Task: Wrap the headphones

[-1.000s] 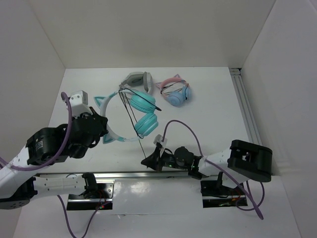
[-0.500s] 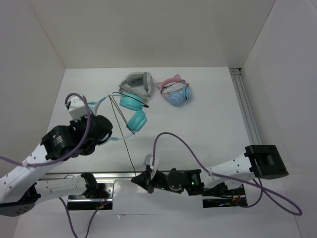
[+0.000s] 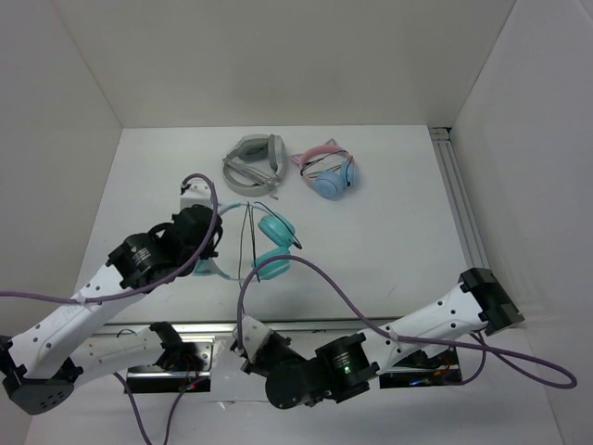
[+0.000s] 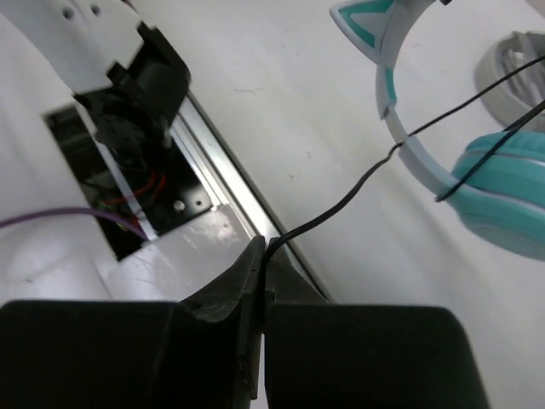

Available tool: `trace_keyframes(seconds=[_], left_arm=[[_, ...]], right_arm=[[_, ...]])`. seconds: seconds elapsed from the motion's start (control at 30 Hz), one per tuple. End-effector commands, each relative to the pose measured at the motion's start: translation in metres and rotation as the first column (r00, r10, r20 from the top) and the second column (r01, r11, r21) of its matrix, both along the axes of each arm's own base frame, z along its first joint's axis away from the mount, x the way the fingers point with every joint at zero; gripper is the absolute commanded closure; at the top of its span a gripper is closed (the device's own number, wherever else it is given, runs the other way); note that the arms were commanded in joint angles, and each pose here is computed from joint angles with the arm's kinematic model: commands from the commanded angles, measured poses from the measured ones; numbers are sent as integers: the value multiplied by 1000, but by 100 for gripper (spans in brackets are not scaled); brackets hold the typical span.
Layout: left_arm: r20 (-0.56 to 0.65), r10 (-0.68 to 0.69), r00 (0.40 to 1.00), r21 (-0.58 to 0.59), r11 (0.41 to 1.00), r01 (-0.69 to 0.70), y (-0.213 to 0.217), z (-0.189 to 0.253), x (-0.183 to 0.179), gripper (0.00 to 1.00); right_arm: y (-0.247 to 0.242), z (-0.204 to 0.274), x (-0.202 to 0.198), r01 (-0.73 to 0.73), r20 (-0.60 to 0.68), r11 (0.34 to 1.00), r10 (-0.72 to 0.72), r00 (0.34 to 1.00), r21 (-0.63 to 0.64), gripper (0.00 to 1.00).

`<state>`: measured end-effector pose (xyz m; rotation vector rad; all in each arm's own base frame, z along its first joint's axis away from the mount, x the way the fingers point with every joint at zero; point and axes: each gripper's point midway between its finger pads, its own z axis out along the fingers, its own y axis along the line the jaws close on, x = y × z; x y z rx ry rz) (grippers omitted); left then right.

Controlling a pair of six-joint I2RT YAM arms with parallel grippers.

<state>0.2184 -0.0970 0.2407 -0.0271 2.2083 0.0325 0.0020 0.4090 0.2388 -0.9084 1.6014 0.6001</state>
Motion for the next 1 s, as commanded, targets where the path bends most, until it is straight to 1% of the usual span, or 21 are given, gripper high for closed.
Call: trace_keyframes(seconds=[0.0, 0.03, 0.1, 0.13, 0.2, 0.27, 0.33, 0.37, 0.4, 0.43, 0.47, 0.5, 0.57, 0.6, 0.7, 0.73, 0.8, 0.87, 0.9, 0.93, 0.97], left_arm=[[83, -152, 985, -60, 986, 157, -23, 22, 5, 100], [60, -188, 980, -38, 981, 190, -24, 16, 2, 100], [33, -259, 965, -51, 964, 260, -32, 10, -10, 100], [-14, -319, 948, -44, 947, 318, -38, -2, -19, 100], [-52, -369, 928, -37, 929, 367, -45, -14, -29, 100], [-85, -364, 928, -24, 931, 363, -43, -22, -37, 100], [-89, -381, 920, 0, 924, 383, -51, -23, -39, 100], [-99, -374, 922, 3, 927, 376, -51, -23, -40, 100], [-116, -385, 916, 14, 921, 389, -53, -26, -42, 100], [-120, -391, 913, 8, 919, 395, -54, -27, -43, 100], [-132, -389, 912, 16, 919, 395, -56, -30, -43, 100], [-139, -399, 906, 6, 915, 404, -57, -31, -44, 100], [-135, -411, 902, 2, 910, 415, -60, -30, -44, 100], [-130, -412, 902, -1, 910, 415, -58, -30, -46, 100], [-117, -434, 893, -22, 900, 435, -58, -26, -50, 100], [-117, -434, 893, -22, 900, 435, -58, -26, -50, 100], [-118, -458, 881, -38, 889, 457, -60, -25, -53, 100], [-113, -465, 878, -48, 885, 462, -62, -22, -54, 100], [-113, -465, 878, -48, 885, 462, -62, -22, -54, 100], [-127, -473, 872, -52, 881, 470, -65, -24, -55, 100], [-127, -473, 872, -52, 881, 470, -65, -24, -55, 100]], right_arm=[[-28, -7, 11, 105, 162, 974, -73, 984, -201, 100], [-29, -10, 7, 108, 183, 966, -66, 981, -234, 100], [-38, -6, 9, 133, 237, 942, -59, 970, -309, 100], [-41, -6, 6, 127, 254, 931, -38, 966, -342, 100], [-44, -6, 4, 134, 288, 901, -10, 958, -413, 100], [-47, -1, 0, 163, 355, 873, 12, 935, -459, 100], [-50, 2, 0, 205, 388, 864, -12, 921, -461, 100], [-55, 4, 6, 263, 454, 836, -19, 891, -481, 100], [-54, 10, 7, 288, 452, 848, -66, 890, -444, 100], [-58, 13, 10, 314, 491, 831, -57, 870, -459, 100], [-58, 16, 13, 353, 507, 840, -110, 855, -412, 100], [-64, 19, 17, 377, 538, 827, -111, 836, -416, 100], [-67, 31, 25, 425, 551, 844, -196, 812, -327, 98], [-69, 28, 31, 443, 560, 836, -209, 802, -323, 97], [-76, 33, 43, 466, 521, 844, -280, 806, -267, 96], [-77, 30, 48, 477, 523, 837, -289, 802, -269, 94], [-82, 40, 53, 485, 506, 842, -320, 801, -235, 93], [-85, 45, 61, 503, 502, 833, -341, 795, -230, 93], [-87, 47, 67, 512, 515, 819, -331, 791, -259, 93], [-83, 54, 68, 504, 471, 832, -357, 807, -232, 93], [-82, 53, 72, 499, 470, 829, -347, 812, -250, 93]])
